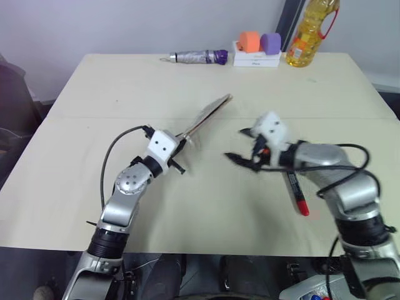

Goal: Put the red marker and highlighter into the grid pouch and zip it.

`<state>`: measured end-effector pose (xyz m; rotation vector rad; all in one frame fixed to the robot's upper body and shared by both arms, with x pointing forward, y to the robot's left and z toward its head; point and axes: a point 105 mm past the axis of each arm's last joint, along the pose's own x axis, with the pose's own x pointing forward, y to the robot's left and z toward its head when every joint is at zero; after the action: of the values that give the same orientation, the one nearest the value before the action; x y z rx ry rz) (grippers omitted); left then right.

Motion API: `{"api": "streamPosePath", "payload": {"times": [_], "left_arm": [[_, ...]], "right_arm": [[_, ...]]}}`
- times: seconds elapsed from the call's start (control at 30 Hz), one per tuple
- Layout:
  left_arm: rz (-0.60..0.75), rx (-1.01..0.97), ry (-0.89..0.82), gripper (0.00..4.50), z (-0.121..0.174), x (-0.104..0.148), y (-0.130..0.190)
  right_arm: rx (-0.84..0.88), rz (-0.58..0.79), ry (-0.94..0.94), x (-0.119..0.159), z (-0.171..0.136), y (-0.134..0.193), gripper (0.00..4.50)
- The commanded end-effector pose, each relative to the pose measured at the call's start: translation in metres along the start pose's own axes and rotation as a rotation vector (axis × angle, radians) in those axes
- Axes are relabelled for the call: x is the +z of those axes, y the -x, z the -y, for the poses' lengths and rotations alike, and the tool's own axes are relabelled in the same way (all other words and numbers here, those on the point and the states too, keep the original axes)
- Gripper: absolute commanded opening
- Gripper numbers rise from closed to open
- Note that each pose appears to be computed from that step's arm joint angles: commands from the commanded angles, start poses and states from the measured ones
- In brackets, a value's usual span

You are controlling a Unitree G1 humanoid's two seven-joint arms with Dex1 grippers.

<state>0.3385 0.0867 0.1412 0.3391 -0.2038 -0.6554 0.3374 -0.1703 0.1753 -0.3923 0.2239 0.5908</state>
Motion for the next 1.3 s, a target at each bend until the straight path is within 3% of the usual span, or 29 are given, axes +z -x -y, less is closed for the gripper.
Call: {"api": "streamPosePath", "payload": {"times": [0.03,0.23,0.53,0.63,0.73,0.77,0.9,1.0,1.13,1.3], "left_arm": [[0.012,-0.069,-0.01,0.0,0.012,0.004,0.0],[0.026,-0.153,0.02,0.0,0.029,0.006,-0.005],[0.052,-0.179,0.027,0.0,0.034,0.011,-0.011],[0.055,-0.175,0.028,0.0,0.034,0.012,-0.011],[0.058,-0.16,0.034,0.0,0.03,0.013,-0.011],[0.058,-0.152,0.034,0.0,0.029,0.013,-0.011],[0.057,-0.132,0.035,0.0,0.025,0.012,-0.011],[0.058,-0.117,0.04,0.0,0.022,0.012,-0.012],[0.059,-0.116,0.041,0.0,0.022,0.012,-0.012],[0.064,-0.12,0.041,0.0,0.024,0.013,-0.012]], "right_arm": [[-0.228,-0.039,-0.088,-0.01,0.045,0.025,3.99],[-0.458,-0.196,-0.24,-0.061,0.081,0.063,3.99],[-0.513,-0.311,-0.451,-0.116,0.073,0.081,3.99],[-0.516,-0.306,-0.461,-0.119,0.073,0.081,2.66],[-0.493,-0.286,-0.445,-0.113,0.073,0.077,1.09],[-0.485,-0.282,-0.415,-0.109,0.074,0.075,0.88],[-0.419,-0.276,-0.118,-0.084,0.074,0.071,0.89],[-0.231,-0.135,0.067,-0.042,0.052,0.061,0.89],[-0.062,-0.003,0.123,-0.007,0.023,0.058,0.89],[-0.001,0.029,0.118,0.002,0.008,0.049,0.89]]}}
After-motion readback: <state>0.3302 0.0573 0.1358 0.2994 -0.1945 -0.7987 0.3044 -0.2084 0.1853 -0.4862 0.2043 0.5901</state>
